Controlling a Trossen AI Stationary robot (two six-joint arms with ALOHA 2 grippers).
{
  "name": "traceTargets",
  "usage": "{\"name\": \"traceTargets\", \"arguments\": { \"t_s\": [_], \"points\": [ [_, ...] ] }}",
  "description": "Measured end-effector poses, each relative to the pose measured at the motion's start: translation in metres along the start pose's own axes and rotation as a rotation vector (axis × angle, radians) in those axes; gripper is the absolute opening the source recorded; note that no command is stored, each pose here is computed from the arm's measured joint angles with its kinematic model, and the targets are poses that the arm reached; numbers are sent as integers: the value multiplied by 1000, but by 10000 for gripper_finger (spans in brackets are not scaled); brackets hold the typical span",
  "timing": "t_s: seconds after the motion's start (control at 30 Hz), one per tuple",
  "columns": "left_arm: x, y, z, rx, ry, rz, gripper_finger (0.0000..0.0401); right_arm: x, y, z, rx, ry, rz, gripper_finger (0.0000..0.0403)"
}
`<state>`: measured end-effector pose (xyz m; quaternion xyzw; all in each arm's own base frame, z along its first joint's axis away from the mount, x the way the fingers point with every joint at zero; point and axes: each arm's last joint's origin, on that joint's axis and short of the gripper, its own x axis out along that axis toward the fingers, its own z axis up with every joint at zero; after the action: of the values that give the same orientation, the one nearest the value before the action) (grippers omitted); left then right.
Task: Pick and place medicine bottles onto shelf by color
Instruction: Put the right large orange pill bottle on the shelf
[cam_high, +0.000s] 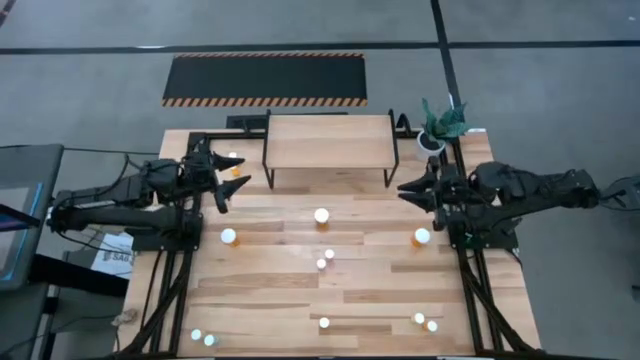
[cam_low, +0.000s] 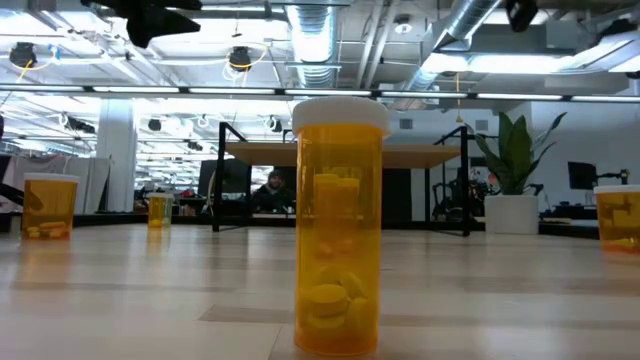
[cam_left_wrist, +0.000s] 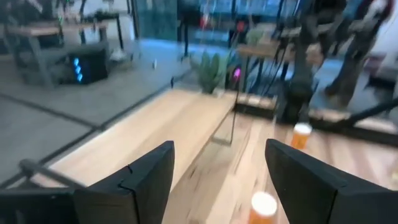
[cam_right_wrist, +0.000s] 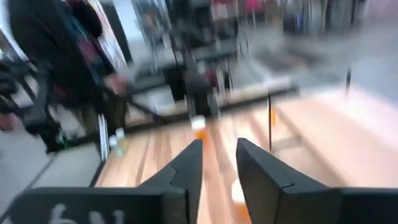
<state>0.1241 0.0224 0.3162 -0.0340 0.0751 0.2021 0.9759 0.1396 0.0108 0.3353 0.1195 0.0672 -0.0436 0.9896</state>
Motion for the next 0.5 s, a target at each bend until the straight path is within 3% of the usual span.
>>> {"name": "traceTargets", "arguments": {
  "t_s": [0.27,0.5],
  "points": [
    [18,-7,17,89,88,8,278,29,15,30,75,436,-93,226],
    [32,-10,10,118,149,17,288,44,16,5,218,919,-302,249]
  ]
}}
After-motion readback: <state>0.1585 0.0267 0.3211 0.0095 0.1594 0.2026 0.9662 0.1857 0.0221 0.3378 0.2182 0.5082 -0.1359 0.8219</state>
